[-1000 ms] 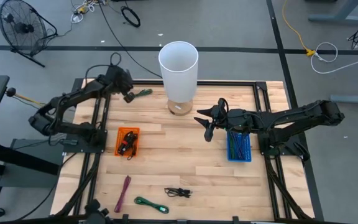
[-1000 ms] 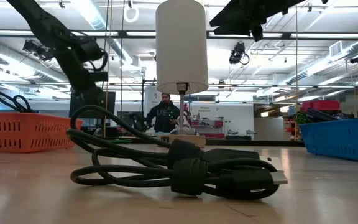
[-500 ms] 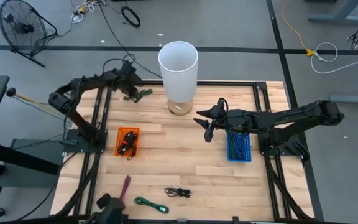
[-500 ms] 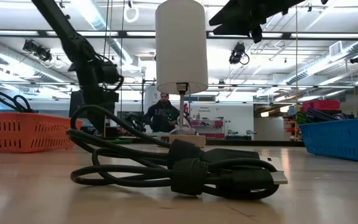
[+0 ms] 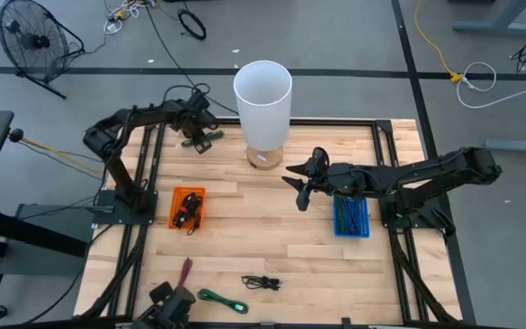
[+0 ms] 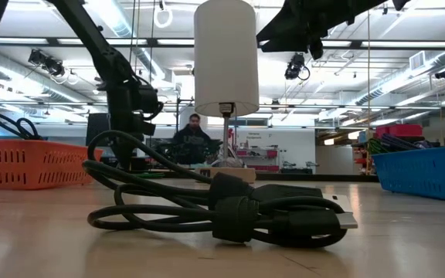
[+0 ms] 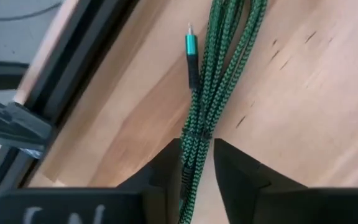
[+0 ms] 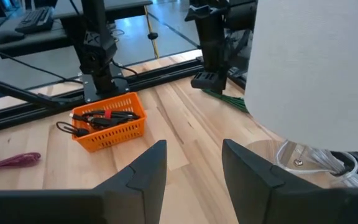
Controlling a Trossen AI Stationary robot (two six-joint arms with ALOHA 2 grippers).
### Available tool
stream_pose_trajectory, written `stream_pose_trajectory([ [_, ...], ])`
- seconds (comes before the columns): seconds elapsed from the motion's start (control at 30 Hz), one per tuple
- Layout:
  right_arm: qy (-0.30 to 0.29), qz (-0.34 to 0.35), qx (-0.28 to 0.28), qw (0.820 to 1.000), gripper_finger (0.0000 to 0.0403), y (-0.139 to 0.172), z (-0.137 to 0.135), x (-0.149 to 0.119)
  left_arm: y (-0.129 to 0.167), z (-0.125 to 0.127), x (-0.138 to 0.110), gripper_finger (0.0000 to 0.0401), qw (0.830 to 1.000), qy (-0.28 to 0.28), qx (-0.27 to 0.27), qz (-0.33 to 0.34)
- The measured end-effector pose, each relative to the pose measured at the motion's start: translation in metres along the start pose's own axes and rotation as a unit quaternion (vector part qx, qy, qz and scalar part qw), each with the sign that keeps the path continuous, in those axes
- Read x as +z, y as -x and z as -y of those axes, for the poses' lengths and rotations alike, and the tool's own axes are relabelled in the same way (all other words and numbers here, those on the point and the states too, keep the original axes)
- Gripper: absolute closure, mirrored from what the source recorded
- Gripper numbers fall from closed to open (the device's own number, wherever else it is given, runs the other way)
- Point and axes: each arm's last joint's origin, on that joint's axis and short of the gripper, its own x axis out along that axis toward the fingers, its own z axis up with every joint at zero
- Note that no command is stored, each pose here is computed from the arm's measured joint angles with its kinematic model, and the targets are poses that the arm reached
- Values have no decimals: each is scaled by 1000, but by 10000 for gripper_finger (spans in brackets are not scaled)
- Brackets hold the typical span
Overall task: Pick & Place USB Port
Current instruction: Put the green charger cable into the blue bin
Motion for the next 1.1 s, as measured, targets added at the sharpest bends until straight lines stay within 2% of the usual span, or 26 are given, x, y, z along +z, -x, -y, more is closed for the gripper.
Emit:
stream_pose_trajectory([
  [0.27, 0, 0, 0, 1000, 248, 0, 0, 0, -10, 1, -1, 236, 1000, 1, -2, -15],
  [0.43, 0, 0, 0, 1000, 248, 0, 0, 0, -18, 2, -1, 230, 1000, -1, -7, -27],
  [0.53, 0, 0, 0, 1000, 248, 0, 0, 0, -21, 3, -1, 247, 999, -2, -10, -31],
  [0.6, 0, 0, 0, 1000, 248, 0, 0, 0, -21, 3, -1, 272, 999, -2, -12, -33],
  [0.73, 0, 0, 0, 1000, 248, 0, 0, 0, -22, 4, -1, 363, 999, -5, -15, -35],
  [0.77, 0, 0, 0, 1000, 248, 0, 0, 0, -22, 4, -1, 375, 999, -4, -14, -35],
  [0.97, 0, 0, 0, 1000, 248, 0, 0, 0, -15, 4, -1, 376, 999, 21, -19, -21],
  [1.1, 0, 0, 0, 1000, 248, 0, 0, 0, 10, 4, -3, 376, 998, 47, -36, 6],
])
